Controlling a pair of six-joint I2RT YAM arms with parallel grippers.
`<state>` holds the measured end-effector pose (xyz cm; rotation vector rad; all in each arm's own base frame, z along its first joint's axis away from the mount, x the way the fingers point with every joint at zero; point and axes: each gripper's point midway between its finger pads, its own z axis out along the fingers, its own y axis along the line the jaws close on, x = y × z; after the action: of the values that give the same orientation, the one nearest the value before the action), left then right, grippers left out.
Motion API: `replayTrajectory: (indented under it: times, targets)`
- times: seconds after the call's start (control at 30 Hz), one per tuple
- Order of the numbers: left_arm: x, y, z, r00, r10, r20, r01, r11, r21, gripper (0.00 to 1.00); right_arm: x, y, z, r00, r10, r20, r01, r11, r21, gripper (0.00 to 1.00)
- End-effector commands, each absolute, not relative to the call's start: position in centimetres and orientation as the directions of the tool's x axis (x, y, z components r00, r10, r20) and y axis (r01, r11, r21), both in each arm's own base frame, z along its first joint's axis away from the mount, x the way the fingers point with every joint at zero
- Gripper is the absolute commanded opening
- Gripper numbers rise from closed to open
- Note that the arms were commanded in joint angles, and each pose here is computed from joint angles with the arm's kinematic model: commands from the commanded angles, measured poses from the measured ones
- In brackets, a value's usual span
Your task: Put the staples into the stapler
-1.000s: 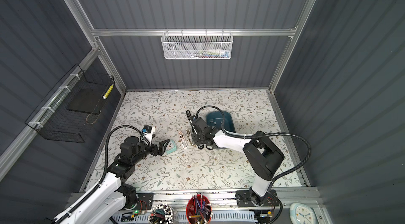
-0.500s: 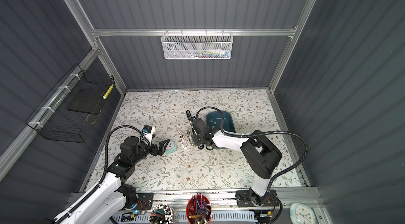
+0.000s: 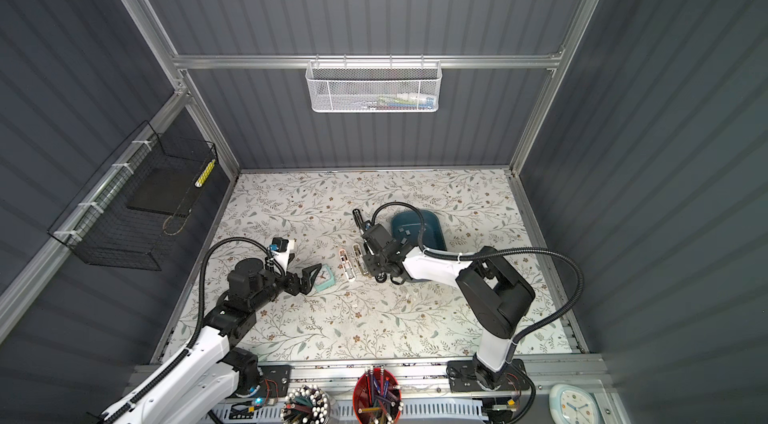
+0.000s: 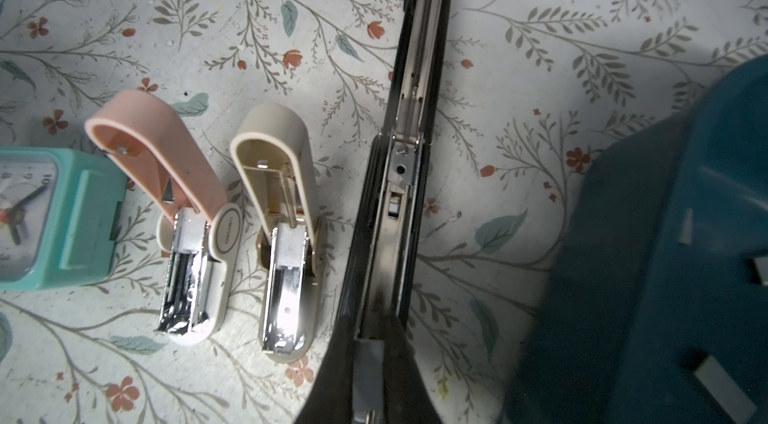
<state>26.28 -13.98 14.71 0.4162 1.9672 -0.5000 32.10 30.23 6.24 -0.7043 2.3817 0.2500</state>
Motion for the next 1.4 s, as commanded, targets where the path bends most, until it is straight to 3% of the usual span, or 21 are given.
replayTrajectory:
  times: [0.0, 0.37, 1.37]
  targets:
    - [26.5, -14.0, 15.4, -0.395, 0.077, -0.915, 0.504, 0.852, -0.146, 1.00, 31.1, 29.8, 4.7, -0.686, -0.431, -0.586, -0.540, 0.842, 0.014, 0.02]
    - [26.5, -14.0, 15.4, -0.394, 0.079, -0.916, 0.505, 0.851, -0.145, 1.00, 30.5, 29.4, 4.2, -0.705, -0.419, -0.572, -0.526, 0.850, 0.026, 0.01]
    - [26.5, -14.0, 15.5, -0.394, 0.078, -0.916, 0.506, 0.850, -0.145, 1.00, 31.2, 29.5, 7.2, -0.662, -0.367, -0.653, -0.514, 0.857, 0.041, 0.02]
